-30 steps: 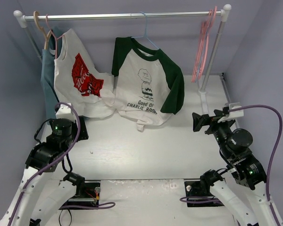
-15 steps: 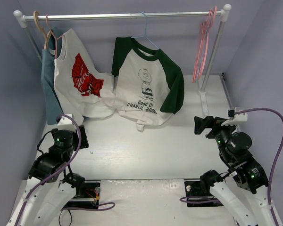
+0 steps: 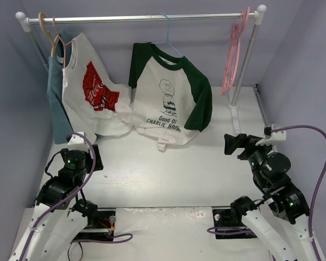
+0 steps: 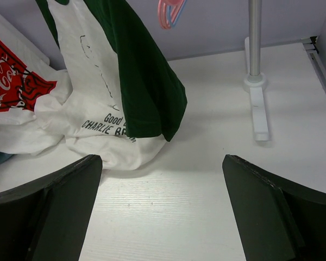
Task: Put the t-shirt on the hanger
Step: Hang the hanger with tshirt onto the clothesline
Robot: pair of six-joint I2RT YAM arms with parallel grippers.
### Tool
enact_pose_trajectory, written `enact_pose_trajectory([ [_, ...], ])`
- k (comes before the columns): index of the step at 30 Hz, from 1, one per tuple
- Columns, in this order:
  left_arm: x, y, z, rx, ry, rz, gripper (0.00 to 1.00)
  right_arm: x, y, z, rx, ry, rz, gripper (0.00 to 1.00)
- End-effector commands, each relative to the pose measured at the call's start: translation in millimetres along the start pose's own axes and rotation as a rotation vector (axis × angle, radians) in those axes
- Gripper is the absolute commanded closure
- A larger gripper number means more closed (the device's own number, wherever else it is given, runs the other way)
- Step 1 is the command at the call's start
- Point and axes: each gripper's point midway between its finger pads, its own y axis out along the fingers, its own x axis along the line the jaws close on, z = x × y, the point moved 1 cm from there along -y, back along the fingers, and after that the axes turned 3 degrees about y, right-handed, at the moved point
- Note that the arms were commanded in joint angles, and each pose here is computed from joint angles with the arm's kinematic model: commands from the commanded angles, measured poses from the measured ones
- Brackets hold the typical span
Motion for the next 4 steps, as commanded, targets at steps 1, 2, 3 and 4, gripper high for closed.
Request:
enact_pose_trajectory([
  [1, -1.7, 4.8, -16.7, -0.048, -0.016, -0.005, 0.28, 7.4, 5.8, -15.9, -0.060, 0.029, -0.018, 0.00],
  [2, -2.1, 5.6, -16.4, -0.044, -0.016, -0.004, 0.28, 6.8, 6.3, -15.1, -0.060, 0.028, -0.015, 0.00],
  [3, -2.3, 6.2, -15.9, -0.040, -0.015, -0.003, 0.29, 6.4, 6.2, -14.9, -0.061, 0.030, -0.013, 0.00],
  [4, -3.1, 6.4, -15.9, -0.039, -0.014, 0.001, 0.28, 6.2, 6.0, -15.2, -0.061, 0.030, -0.012, 0.00],
])
